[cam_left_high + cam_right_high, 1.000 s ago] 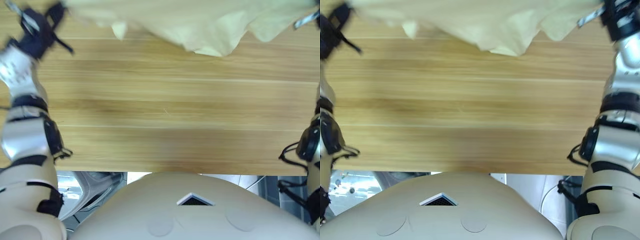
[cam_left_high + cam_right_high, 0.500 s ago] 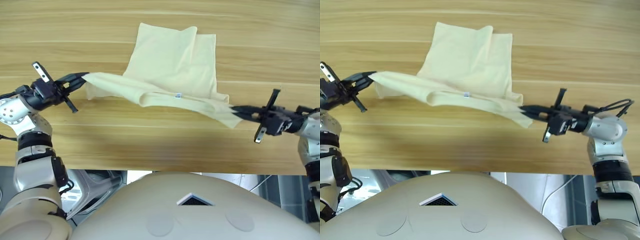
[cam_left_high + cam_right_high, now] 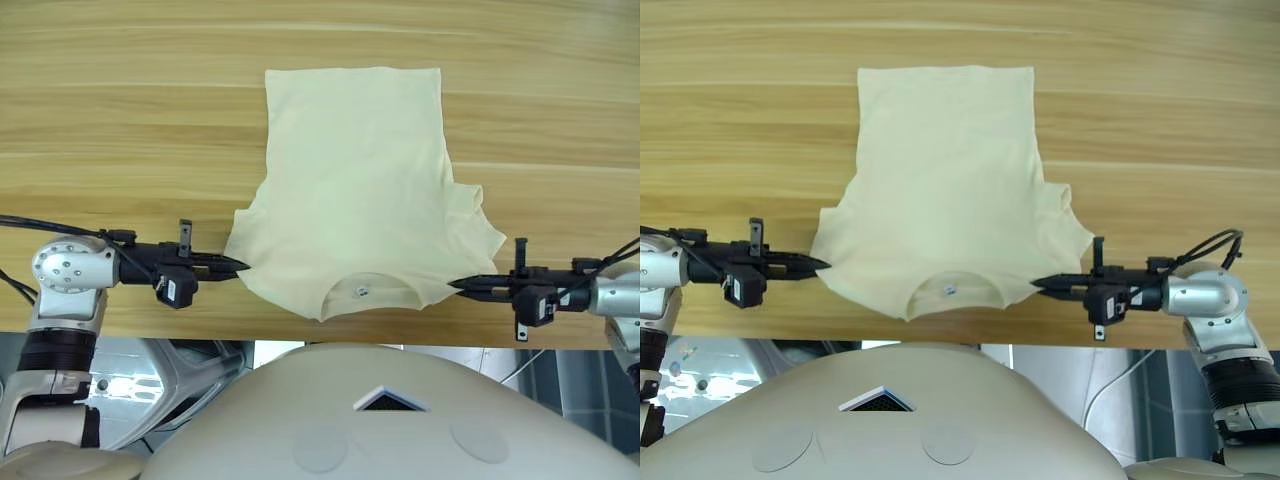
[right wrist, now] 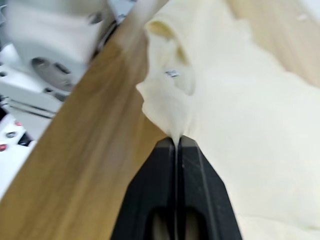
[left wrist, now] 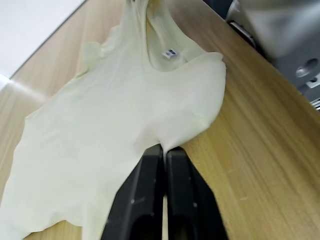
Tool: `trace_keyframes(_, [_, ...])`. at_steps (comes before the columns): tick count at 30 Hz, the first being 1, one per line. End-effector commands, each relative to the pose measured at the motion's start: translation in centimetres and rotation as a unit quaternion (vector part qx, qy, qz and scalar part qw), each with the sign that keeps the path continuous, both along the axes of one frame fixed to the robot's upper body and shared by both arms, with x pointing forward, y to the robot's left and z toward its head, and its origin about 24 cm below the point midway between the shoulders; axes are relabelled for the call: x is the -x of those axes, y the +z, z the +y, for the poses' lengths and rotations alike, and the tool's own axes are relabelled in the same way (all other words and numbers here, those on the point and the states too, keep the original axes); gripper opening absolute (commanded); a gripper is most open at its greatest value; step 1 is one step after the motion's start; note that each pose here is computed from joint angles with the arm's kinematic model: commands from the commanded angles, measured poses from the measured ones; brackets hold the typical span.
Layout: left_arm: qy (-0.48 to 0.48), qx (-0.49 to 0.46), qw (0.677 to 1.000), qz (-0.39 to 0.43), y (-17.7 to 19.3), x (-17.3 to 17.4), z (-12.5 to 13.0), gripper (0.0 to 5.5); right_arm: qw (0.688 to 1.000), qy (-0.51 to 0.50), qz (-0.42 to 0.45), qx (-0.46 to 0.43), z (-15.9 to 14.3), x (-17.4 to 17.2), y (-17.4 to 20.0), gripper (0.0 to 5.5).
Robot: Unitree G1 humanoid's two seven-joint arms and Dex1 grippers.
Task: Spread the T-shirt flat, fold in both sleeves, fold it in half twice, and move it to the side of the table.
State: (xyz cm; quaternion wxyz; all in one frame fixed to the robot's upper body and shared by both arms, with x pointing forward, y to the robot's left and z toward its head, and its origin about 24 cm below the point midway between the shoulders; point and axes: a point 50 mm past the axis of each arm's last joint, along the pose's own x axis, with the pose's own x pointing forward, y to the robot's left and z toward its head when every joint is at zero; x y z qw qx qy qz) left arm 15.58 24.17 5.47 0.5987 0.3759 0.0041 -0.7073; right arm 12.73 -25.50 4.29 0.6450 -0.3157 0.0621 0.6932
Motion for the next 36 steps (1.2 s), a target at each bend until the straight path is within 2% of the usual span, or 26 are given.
trace_keyframes(1, [-0.005, -0.052, 0.999, 0.009, -0.4, -0.1, 0.2, 0.02, 0.997, 0.017, 0.027, 0.077, 0.1, 0.3, -1.9, 0.0])
trace_keyframes(2, [-0.004, -0.059, 0.998, 0.011, -0.5, -0.1, 0.2, 0.02, 0.995, 0.019, 0.03, 0.095, 0.0, 0.4, -2.4, 0.0])
trace_keyframes(8, [0.012, -0.086, 0.996, 0.009, -0.5, -0.5, 1.0, 0.97, 0.99, 0.035, 0.057, 0.127, 0.0, 1.3, -3.6, 0.0])
trace_keyframes(17, [0.05, -0.077, 0.996, -0.003, -0.5, -1.6, 1.7, 2.47, 0.995, 0.039, 0.066, 0.069, 1.0, 1.8, -2.1, 0.0])
trace_keyframes(24, [0.055, -0.006, 0.998, 0.002, 0.4, -1.2, 1.0, 3.52, 0.997, 0.047, 0.054, 0.013, 1.2, 2.0, 0.1, 0.0])
trace_keyframes(34, [0.07, -0.026, 0.997, 0.005, -0.2, -0.1, 2.0, 5.0, 0.998, 0.014, 0.041, 0.039, 0.9, 1.0, -0.7, 0.0])
trace_keyframes(36, [0.071, -0.023, 0.997, 0.004, -0.1, -0.1, 2.0, 5.29, 0.998, 0.013, 0.04, 0.042, 1.0, 0.8, -0.9, 0.42])
